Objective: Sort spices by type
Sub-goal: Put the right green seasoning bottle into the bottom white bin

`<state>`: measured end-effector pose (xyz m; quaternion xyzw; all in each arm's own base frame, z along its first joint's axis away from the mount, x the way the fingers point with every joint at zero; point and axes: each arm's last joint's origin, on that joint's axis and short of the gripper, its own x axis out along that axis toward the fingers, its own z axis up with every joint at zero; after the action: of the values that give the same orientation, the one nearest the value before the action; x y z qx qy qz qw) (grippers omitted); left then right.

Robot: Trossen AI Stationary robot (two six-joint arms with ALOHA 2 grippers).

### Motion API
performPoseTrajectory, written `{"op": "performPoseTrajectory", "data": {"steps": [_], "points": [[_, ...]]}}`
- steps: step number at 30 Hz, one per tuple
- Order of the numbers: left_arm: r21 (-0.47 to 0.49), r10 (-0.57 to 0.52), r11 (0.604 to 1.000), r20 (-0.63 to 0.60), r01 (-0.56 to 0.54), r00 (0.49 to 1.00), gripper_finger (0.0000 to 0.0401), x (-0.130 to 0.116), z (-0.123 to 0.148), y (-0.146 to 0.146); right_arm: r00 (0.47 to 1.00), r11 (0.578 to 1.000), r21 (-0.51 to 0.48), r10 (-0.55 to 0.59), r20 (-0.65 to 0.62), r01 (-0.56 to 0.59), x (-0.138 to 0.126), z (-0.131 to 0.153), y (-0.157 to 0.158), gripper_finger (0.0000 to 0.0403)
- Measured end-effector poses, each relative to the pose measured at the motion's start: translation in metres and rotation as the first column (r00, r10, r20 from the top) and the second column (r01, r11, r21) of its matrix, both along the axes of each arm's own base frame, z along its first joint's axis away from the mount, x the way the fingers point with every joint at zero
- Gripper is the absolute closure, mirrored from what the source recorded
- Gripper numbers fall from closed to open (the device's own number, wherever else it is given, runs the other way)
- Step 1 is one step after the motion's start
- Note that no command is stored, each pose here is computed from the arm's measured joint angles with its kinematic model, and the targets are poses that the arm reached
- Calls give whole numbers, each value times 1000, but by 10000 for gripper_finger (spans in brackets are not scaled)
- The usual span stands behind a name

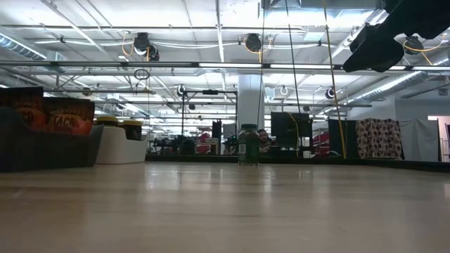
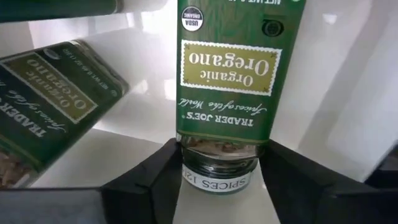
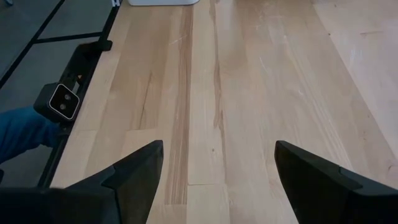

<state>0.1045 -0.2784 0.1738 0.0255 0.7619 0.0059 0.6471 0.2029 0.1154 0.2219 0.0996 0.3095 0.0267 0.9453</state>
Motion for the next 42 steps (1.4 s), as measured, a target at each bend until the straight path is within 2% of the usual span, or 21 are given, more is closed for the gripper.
{"op": "performPoseTrajectory", "data": {"steps": [5,16,26,28,34,42], "points": [[-31,8,999,17,-7,1000,225,-2,13,4,1000,1000,0,0,0,0,0,0,0,112],[-31,40,999,30,-39,999,267,-2,32,10,1000,1000,-6,4,0,-4,0,0,0,112],[-43,44,998,42,-42,998,337,1,42,7,1000,1000,-18,12,2,-12,0,0,0,112],[-34,77,997,51,-76,996,345,1,42,7,1000,1000,-18,13,2,-13,0,0,0,112],[-18,168,986,81,-167,982,334,2,42,7,1000,1000,-19,13,2,-13,0,0,0,112],[-6,273,962,84,-273,958,266,1,42,8,1000,1000,-22,15,2,-15,0,0,0,112]]}}
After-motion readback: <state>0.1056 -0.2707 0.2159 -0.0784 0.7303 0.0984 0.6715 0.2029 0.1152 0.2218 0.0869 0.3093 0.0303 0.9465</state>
